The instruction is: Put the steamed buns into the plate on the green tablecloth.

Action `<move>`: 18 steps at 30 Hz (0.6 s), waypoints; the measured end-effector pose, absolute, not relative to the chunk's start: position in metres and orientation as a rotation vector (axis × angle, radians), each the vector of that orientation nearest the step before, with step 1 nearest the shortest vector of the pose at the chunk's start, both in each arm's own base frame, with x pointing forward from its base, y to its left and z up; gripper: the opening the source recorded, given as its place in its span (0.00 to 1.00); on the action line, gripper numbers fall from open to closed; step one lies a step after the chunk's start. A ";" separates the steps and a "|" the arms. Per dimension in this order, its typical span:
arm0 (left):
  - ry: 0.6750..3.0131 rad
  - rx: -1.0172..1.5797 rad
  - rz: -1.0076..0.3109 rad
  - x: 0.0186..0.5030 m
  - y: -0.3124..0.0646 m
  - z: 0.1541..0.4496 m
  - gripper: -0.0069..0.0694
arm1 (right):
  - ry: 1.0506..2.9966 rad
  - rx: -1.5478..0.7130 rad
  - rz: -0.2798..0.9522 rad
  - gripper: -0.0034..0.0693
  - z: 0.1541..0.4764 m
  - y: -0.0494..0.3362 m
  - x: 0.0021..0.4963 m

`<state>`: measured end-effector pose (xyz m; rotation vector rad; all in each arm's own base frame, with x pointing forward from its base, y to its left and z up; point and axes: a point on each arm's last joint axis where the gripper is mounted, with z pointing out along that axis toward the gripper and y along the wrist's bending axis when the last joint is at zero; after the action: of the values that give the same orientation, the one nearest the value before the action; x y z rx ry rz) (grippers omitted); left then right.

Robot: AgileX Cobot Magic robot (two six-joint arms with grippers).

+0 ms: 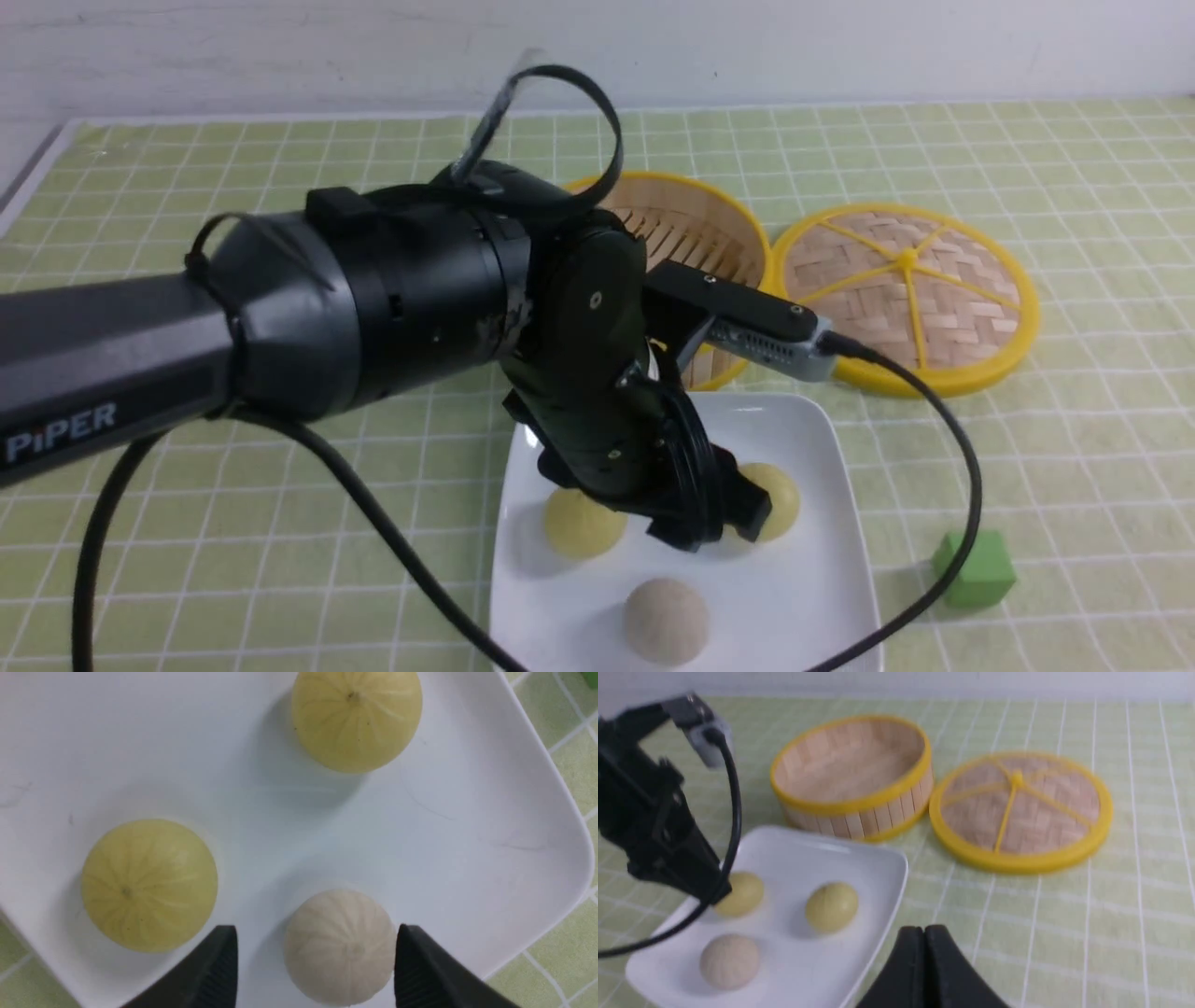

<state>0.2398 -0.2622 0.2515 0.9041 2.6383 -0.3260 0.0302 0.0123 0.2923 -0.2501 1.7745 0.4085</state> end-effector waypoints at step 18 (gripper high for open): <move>2.617 0.937 -0.265 0.242 -0.259 0.251 0.23 | 1.705 -0.366 0.407 0.03 0.282 0.022 0.036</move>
<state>0.2420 -0.2595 0.2511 0.9369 2.6172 -0.2649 0.0365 0.0217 0.2815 -0.3661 1.7055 0.4070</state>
